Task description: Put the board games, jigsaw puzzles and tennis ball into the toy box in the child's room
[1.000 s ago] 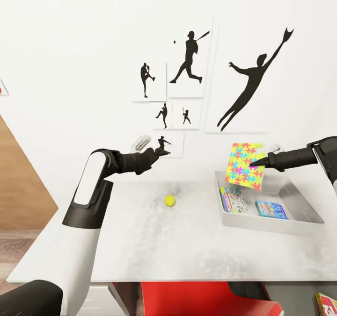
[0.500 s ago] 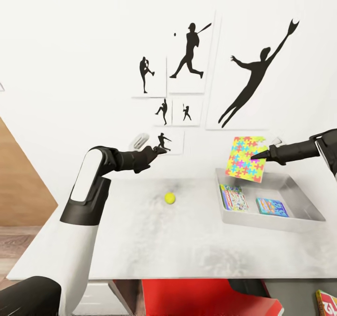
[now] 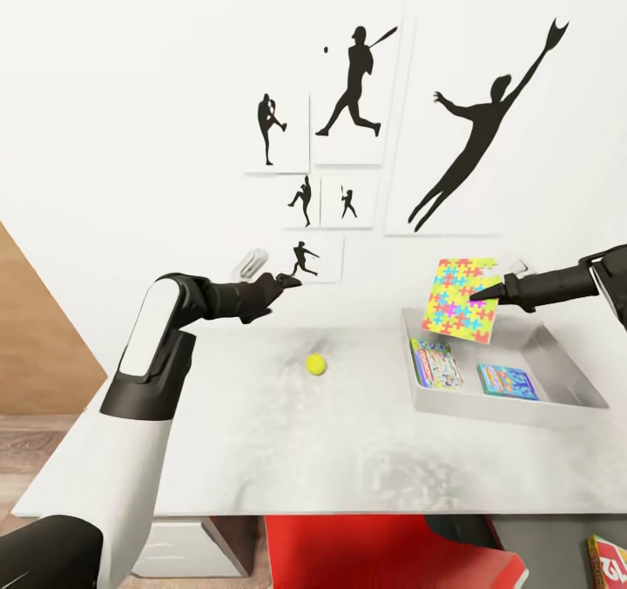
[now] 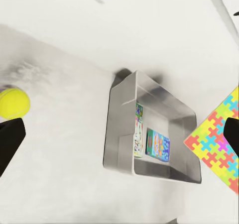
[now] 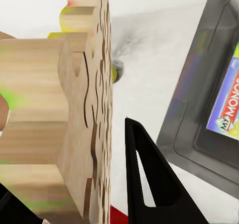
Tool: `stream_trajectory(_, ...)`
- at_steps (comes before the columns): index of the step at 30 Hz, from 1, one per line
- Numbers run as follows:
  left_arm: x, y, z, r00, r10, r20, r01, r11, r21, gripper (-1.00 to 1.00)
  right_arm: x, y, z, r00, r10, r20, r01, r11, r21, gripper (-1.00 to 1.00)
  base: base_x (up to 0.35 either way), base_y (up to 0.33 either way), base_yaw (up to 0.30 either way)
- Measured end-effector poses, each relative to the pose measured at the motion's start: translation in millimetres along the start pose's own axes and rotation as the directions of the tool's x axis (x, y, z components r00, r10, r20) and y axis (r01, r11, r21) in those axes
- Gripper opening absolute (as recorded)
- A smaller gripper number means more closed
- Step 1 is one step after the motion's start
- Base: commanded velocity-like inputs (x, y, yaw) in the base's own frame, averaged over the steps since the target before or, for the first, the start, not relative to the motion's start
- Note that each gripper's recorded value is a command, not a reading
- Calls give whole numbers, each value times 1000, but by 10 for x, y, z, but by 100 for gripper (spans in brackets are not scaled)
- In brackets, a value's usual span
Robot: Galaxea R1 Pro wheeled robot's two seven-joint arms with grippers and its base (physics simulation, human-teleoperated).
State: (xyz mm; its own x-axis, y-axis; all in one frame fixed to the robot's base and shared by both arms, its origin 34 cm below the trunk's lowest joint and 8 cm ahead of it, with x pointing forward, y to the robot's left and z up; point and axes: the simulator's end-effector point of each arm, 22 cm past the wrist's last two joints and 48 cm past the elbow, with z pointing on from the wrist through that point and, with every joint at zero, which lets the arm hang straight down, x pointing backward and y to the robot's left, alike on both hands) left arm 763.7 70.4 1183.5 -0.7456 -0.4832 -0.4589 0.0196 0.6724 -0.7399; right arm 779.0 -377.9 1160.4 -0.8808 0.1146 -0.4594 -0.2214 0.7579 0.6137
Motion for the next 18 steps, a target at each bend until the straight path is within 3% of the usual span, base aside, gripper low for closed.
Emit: stream_trajectory(18,68,178,102,999,-32,-38,32,999,-9,100,163,-221,184,997,59,-39,-59,998,2,-100,0,0,0)
